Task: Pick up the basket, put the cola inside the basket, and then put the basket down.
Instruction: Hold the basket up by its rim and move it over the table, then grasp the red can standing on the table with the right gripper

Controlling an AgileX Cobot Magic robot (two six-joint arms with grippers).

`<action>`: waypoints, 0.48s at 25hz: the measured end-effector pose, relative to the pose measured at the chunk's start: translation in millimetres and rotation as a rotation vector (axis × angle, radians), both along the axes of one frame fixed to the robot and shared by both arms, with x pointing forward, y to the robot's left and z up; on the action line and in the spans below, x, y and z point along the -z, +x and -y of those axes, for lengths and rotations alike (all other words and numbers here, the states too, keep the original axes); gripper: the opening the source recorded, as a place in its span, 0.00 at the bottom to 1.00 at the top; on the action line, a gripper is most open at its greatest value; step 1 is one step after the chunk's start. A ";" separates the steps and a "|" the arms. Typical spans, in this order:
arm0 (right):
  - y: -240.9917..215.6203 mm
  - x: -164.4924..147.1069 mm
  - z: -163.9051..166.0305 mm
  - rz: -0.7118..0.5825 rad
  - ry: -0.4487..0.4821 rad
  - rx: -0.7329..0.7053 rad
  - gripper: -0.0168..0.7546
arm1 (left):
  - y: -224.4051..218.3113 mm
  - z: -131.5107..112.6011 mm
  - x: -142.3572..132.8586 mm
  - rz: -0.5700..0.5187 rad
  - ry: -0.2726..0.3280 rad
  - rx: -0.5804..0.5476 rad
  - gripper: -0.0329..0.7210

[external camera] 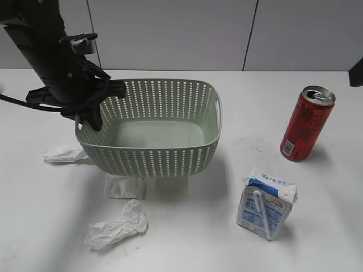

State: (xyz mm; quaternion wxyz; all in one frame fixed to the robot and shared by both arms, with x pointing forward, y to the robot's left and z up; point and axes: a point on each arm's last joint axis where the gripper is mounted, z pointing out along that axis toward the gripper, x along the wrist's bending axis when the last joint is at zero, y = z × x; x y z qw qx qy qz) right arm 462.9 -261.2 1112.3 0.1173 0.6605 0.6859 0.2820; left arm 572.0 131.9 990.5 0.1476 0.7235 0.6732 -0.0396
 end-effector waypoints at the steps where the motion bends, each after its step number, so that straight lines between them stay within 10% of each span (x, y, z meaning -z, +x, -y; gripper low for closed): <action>1: 14.0 3.6 -1.2 -0.023 -0.004 0.000 0.89 | 0.2 0.0 0.0 0.002 0.000 0.000 0.05; 12: 106.5 53.5 -4.2 -0.182 -0.093 -0.009 0.89 | 3.4 2.0 -1.2 0.036 -0.026 -0.014 0.05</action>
